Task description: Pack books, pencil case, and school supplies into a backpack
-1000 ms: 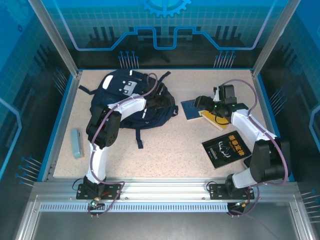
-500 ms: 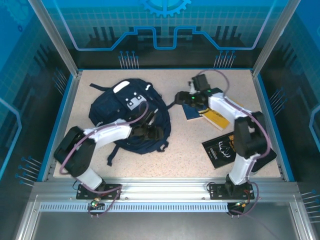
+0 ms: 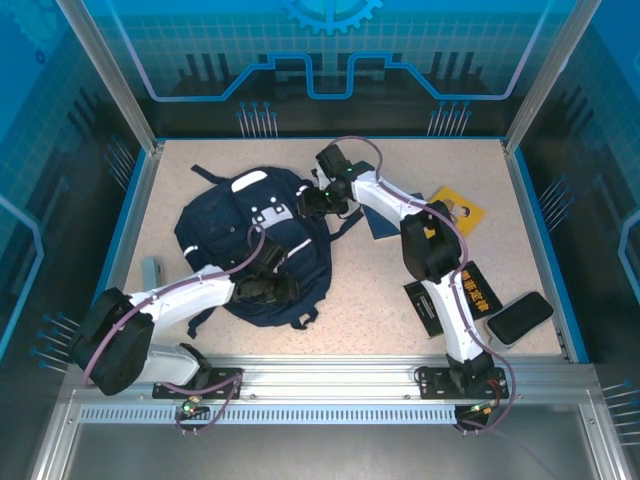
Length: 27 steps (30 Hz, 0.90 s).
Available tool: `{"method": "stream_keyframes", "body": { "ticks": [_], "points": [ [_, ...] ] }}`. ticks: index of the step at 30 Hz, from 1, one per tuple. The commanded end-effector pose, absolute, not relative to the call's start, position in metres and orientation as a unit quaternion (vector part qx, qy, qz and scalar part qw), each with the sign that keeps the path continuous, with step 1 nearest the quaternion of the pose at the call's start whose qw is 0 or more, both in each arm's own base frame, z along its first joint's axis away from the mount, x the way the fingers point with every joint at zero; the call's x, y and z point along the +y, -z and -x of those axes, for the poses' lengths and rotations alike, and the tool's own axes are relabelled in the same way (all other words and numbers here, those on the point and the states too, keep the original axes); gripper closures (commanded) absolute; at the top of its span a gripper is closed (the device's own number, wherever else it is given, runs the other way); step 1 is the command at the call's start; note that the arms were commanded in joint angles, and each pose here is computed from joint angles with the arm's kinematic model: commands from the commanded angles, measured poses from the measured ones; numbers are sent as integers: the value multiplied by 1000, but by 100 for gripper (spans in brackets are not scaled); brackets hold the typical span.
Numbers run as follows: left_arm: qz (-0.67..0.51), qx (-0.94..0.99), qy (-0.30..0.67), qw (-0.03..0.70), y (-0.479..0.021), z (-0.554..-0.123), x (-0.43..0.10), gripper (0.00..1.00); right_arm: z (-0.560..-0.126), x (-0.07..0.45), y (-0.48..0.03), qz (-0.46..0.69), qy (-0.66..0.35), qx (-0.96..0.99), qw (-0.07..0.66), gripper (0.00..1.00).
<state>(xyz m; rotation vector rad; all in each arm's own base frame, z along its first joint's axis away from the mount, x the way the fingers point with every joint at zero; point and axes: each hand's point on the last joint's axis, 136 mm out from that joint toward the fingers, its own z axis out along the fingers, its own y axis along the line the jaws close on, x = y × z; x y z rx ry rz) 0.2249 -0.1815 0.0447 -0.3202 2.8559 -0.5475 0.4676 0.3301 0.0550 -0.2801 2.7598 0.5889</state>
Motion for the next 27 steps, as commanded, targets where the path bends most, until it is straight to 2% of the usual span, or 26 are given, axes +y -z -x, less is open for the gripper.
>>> {"method": "stream_keyframes", "body": {
  "ticks": [1, 6, 13, 17, 21, 24, 27],
  "points": [
    [146, 984, 95, 40, -14, -187, -139, 66, -459, 312, -31, 84, -147, 979, 116, 38],
    [164, 980, 97, 52, -16, -201, -134, 67, -457, 281, -22, 38, -86, 989, 112, 51],
    [174, 976, 106, 81, -20, -246, -138, 69, -444, 224, -16, -48, -26, 993, 107, 59],
    [194, 973, 92, 88, -16, -278, -121, 68, -430, 209, -23, -76, -34, 990, 113, 59],
    [220, 965, 94, 108, -23, -312, -102, 64, -423, 233, -35, -60, -126, 983, 115, 56],
    [199, 966, 104, 129, -48, -328, -105, 56, -424, 251, -59, -35, -179, 976, 118, 51],
    [174, 966, 113, 154, -81, -333, -108, 44, -425, 246, -93, -36, -200, 968, 146, 44]
  ]
}}
